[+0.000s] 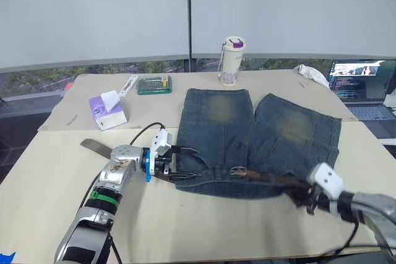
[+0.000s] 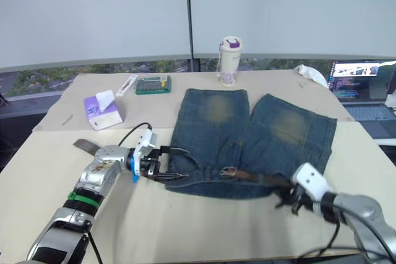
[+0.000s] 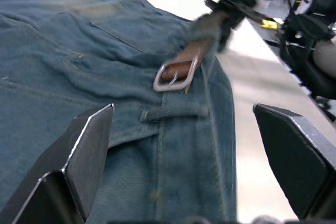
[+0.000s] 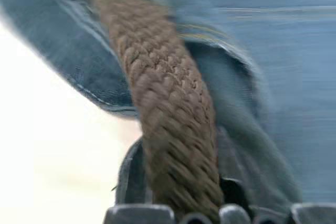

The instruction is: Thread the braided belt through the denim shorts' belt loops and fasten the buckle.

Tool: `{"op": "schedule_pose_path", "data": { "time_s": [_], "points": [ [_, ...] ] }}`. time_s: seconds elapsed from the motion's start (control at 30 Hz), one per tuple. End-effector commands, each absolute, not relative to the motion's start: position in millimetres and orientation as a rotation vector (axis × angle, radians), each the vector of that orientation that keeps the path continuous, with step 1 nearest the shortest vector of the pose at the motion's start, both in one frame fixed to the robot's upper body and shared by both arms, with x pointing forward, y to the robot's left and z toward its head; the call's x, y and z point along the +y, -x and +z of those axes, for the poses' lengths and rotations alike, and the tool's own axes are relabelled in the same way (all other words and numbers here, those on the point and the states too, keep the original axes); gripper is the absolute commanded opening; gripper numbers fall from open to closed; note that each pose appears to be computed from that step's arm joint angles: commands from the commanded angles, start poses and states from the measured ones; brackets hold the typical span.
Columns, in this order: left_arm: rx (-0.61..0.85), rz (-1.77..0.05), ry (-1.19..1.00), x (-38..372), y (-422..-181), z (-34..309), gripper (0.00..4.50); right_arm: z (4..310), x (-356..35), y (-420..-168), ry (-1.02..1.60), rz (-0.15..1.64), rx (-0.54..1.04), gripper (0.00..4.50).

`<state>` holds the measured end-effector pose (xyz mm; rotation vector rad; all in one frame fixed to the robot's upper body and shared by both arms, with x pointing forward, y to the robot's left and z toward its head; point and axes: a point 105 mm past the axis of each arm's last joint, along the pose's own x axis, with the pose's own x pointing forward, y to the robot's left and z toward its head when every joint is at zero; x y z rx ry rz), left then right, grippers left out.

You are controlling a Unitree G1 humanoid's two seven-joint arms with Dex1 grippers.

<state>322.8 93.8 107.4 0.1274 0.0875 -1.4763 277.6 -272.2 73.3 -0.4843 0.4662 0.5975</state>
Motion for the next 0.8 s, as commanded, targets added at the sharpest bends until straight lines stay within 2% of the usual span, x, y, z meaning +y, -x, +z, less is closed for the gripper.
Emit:
{"op": "schedule_pose_path", "data": {
  "time_s": [0.03,0.2,0.33,0.43,0.57,0.7,0.77,0.8],
  "points": [
    [-0.002,-1.454,-0.176,88.8,-334.2,122.9,4.5,67.2,-308.4,-303.5,0.508,0.435,0.533,0.1],
    [-0.028,-1.443,-0.173,78.1,-338.3,121.6,4.5,74.7,-330.0,-335.1,0.509,0.34,0.541,0.1],
    [-0.03,-1.447,-0.169,72.6,-336.9,117.9,4.5,73.7,-334.9,-343.0,0.532,0.34,0.545,0.1],
    [-0.027,-1.448,-0.162,73.0,-333.7,116.7,4.5,70.2,-325.4,-329.6,0.507,0.45,0.539,0.1],
    [0.005,-1.438,-0.165,83.5,-327.1,111.3,4.5,69.9,-300.3,-277.9,0.447,0.714,0.598,0.1],
    [0.022,-1.401,-0.157,92.2,-325.5,109.7,4.5,79.7,-298.2,-267.8,0.491,0.686,0.567,0.1],
    [0.031,-1.402,-0.141,92.7,-322.8,109.5,4.5,81.8,-298.6,-263.5,0.504,0.69,0.564,1.15],
    [0.037,-1.413,-0.135,92.5,-320.0,109.3,4.5,83.3,-298.5,-261.0,0.506,0.7,0.557,1.44]
  ]
}}
